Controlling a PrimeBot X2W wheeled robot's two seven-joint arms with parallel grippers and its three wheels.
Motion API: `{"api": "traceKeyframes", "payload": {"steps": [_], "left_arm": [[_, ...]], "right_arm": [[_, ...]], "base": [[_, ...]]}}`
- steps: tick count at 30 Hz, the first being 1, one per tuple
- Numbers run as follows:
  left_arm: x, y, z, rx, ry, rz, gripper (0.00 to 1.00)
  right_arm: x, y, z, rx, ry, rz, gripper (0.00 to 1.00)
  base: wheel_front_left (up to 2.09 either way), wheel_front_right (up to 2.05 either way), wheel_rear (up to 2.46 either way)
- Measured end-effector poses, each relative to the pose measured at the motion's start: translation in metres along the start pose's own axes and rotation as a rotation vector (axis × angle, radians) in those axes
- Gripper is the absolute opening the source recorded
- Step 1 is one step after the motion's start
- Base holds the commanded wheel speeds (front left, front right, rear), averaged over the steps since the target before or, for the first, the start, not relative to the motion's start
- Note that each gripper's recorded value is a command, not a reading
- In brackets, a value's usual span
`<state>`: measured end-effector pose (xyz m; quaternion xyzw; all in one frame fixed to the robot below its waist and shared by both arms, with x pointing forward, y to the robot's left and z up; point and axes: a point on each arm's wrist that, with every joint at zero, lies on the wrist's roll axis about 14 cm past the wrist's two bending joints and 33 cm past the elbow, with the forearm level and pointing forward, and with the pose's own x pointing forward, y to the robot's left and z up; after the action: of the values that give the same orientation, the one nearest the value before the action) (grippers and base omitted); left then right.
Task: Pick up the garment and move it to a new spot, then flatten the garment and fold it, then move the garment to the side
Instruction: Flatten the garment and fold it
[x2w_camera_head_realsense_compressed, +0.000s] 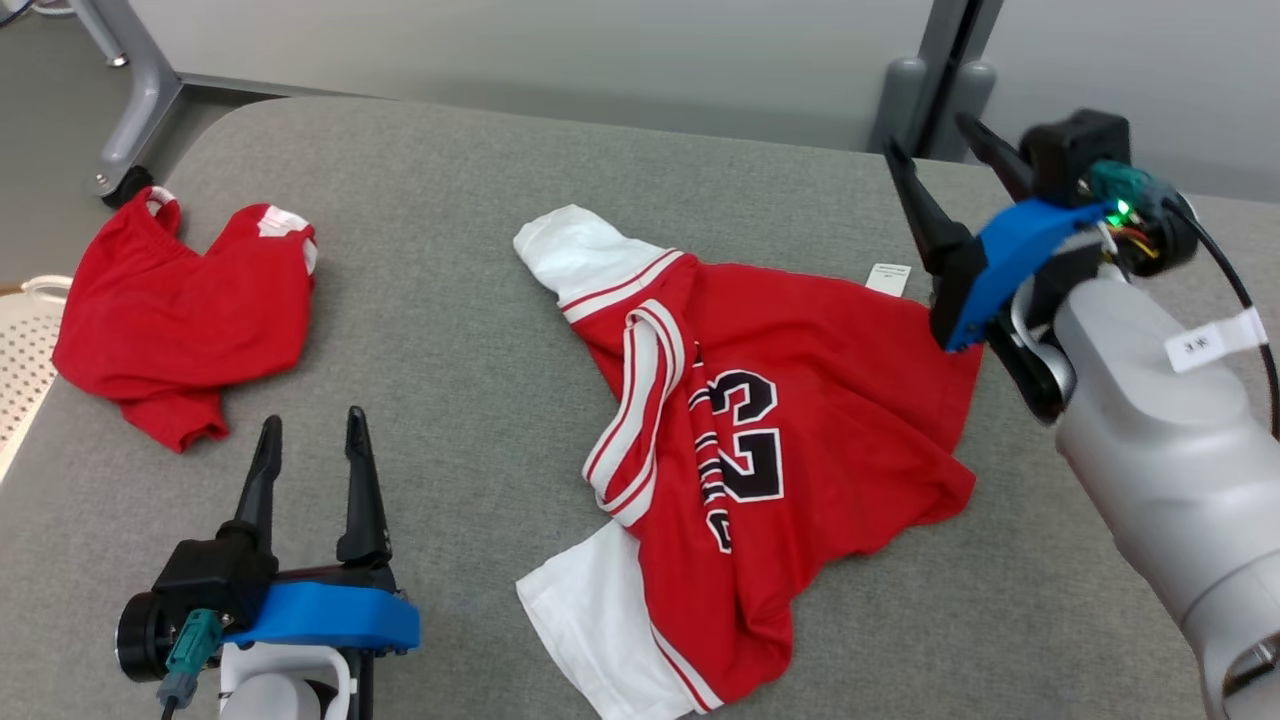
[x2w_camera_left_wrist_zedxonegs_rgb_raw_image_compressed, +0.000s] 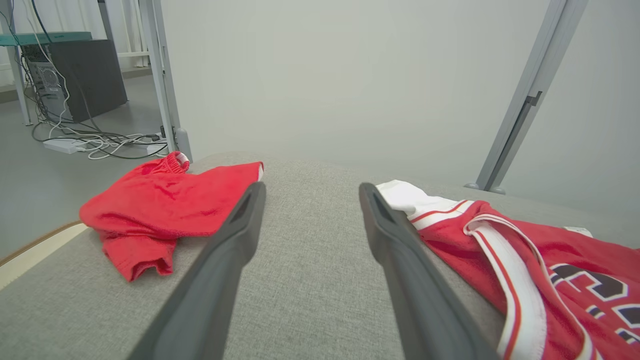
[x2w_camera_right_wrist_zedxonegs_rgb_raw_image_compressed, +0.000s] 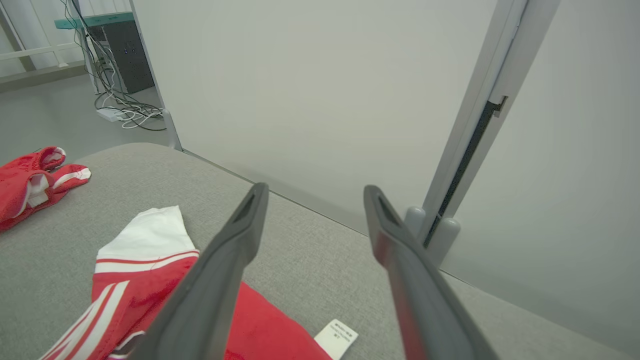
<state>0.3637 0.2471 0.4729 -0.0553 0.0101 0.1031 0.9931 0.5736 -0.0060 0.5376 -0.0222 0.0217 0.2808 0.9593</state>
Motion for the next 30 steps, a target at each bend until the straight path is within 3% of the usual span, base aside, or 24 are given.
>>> {"api": "traceKeyframes", "payload": {"steps": [6,9,21,27,28,30], "left_arm": [[0.003,-0.009,-0.003,-0.002,0.003,-0.027,1.0],[0.005,-0.011,-0.006,0.0,0.013,-0.034,1.0],[0.01,-0.015,-0.015,0.002,0.039,-0.042,1.0],[0.013,-0.014,-0.015,-0.002,0.041,-0.039,1.0],[0.013,-0.014,-0.015,-0.005,0.042,-0.039,1.0],[0.014,-0.015,-0.016,-0.006,0.043,-0.038,1.0]], "right_arm": [[-0.053,-0.057,-0.062,0.007,0.156,-0.144,1.0],[-0.066,-0.065,-0.089,0.019,0.228,-0.174,1.0],[-0.079,-0.029,-0.166,0.118,0.527,-0.129,1.0],[-0.077,-0.017,-0.176,0.13,0.571,-0.102,1.0],[-0.074,-0.014,-0.174,0.143,0.552,-0.099,0.0],[-0.069,-0.011,-0.166,0.16,0.501,-0.096,0.0]], "base": [[0.0,0.0,0.0],[0.0,0.0,0.0],[0.0,0.0,0.0],[0.0,0.0,0.0],[0.0,0.0,0.0],[0.0,0.0,0.0]]}}
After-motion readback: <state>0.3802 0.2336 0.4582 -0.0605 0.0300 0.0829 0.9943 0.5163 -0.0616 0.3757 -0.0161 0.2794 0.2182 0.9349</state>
